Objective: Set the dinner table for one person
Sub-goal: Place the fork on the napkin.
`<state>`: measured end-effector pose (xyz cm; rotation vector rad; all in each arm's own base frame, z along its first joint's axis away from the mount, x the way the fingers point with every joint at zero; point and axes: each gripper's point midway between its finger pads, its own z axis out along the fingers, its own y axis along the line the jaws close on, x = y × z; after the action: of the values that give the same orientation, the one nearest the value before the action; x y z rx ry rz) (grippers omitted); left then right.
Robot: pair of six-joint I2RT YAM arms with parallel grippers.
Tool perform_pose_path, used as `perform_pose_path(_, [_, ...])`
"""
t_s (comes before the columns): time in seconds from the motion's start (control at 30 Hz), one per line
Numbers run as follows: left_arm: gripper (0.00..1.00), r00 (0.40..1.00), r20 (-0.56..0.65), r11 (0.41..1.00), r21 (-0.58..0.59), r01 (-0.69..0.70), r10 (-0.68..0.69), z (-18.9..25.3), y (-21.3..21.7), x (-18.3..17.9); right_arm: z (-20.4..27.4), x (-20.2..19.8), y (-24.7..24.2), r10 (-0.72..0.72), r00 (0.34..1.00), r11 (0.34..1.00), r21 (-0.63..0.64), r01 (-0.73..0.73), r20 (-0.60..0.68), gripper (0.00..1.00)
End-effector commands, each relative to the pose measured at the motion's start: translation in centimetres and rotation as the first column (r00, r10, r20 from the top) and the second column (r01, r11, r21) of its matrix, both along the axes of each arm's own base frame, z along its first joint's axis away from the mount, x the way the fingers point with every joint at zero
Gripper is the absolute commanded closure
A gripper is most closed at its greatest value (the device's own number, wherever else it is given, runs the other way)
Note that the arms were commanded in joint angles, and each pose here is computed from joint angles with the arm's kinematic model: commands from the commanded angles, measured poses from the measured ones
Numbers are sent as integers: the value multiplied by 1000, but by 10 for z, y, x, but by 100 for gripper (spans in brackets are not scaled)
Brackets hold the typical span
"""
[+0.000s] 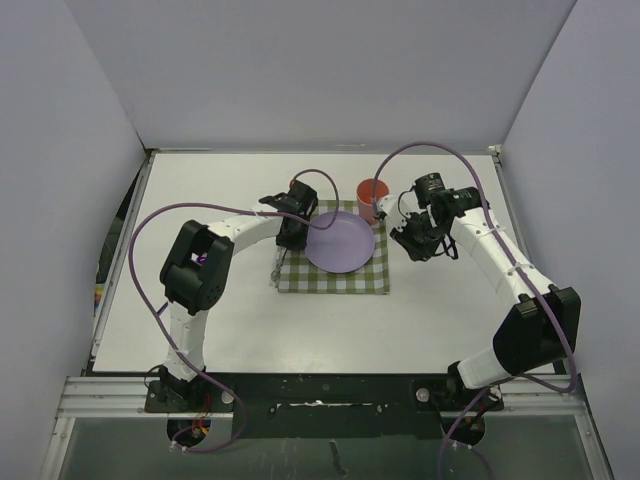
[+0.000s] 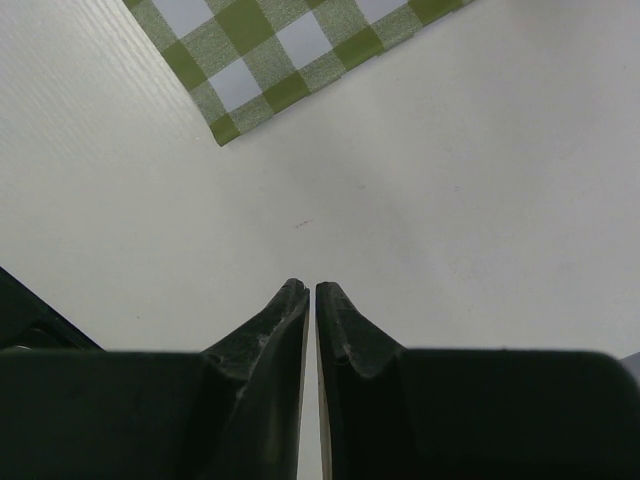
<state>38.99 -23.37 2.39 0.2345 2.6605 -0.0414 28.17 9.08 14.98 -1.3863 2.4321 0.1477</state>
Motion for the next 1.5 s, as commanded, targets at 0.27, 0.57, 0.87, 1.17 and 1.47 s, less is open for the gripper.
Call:
perform_pose_path(0.27, [72,988,153,993,-116,20,-2,70,-18,5,0,4,-1,-13,1000,1000,1,13,5,88])
perform_pose_path(0.57, [73,978,205,994,-96,52,-31,100,-11,-10,0,8,5,-20,1000,1000,21,20,-6,89])
perform_pose_path(0.87, [74,990,140,1000,-12,27,-25,53,1,0,2,6,4,-21,1000,1000,21,21,-5,89])
perform_pose_path(1.17, [74,994,99,998,29,47,-50,28,0,8,2,4,2,-15,1000,1000,14,15,3,89])
perform_pose_path(1.47, [74,994,97,998,52,39,-44,22,9,11,-1,3,1,-14,1000,1000,11,14,1,88])
